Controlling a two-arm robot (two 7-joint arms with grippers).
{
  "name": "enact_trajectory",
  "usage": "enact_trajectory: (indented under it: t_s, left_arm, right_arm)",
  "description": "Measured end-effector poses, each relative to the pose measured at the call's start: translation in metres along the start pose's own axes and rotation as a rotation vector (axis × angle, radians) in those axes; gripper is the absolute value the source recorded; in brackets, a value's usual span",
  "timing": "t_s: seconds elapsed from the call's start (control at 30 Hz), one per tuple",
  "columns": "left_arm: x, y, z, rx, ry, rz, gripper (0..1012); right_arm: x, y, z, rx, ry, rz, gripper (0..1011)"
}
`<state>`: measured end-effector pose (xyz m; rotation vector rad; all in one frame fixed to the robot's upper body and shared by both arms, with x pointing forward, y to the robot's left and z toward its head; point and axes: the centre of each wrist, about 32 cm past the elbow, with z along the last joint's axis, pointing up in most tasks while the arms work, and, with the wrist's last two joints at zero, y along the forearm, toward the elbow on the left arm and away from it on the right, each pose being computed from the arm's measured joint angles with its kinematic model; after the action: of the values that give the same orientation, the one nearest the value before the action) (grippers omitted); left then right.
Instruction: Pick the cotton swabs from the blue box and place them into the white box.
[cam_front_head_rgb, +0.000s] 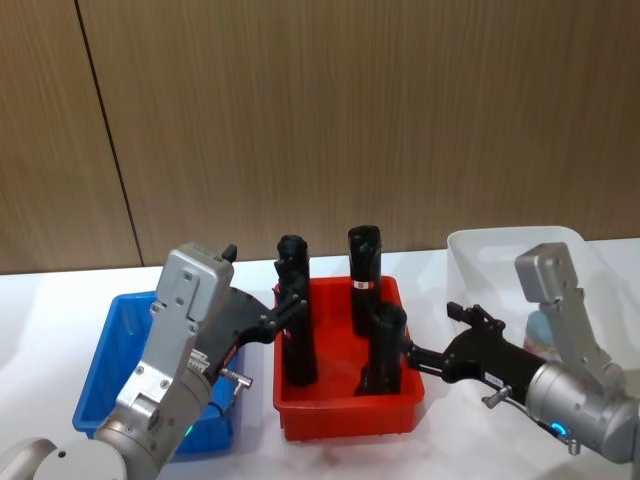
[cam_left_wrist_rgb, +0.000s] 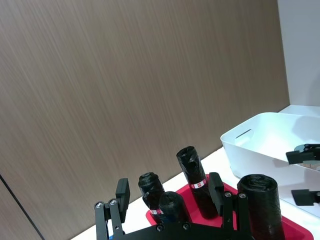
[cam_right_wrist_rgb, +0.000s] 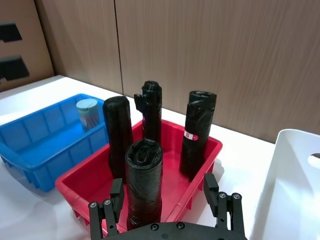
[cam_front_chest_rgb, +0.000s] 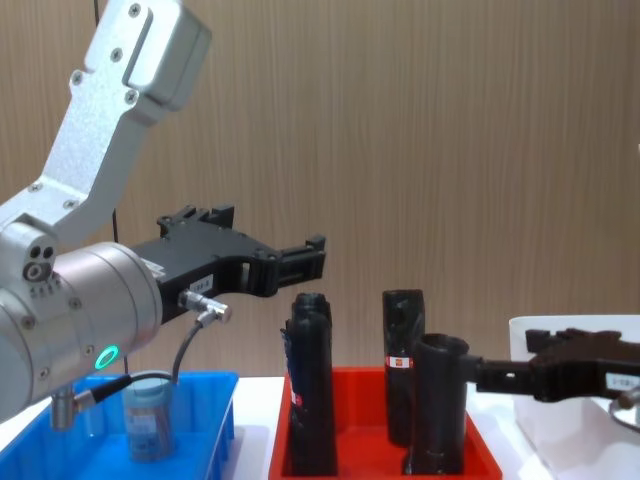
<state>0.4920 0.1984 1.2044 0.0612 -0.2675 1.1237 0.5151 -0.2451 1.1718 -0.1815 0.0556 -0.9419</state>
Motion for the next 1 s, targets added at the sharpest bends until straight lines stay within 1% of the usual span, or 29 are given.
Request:
enact_trajectory:
  t_s: [0.27,0.4,0.73,1.0]
  left_arm:
    - [0.0000,0.0000,0.0000,0.000,0.000,0.000,1000]
    - [0.0000,0.0000,0.0000,0.000,0.000,0.000,1000]
    - [0.0000,0.0000,0.0000,0.000,0.000,0.000,1000]
    - [0.0000,0.0000,0.0000,0.000,0.000,0.000,1000]
  right_arm:
    - [0.004,0.015,-0.005,-0.029,0.014,0.017,1002]
    - [0.005,0.020,-0.005,-0.035,0.017,0.024,1002]
    - [0.004,0.035,-0.007,-0.054,0.029,0.051,1002]
    - [0.003,0.044,-0.007,-0.060,0.036,0.071,1002]
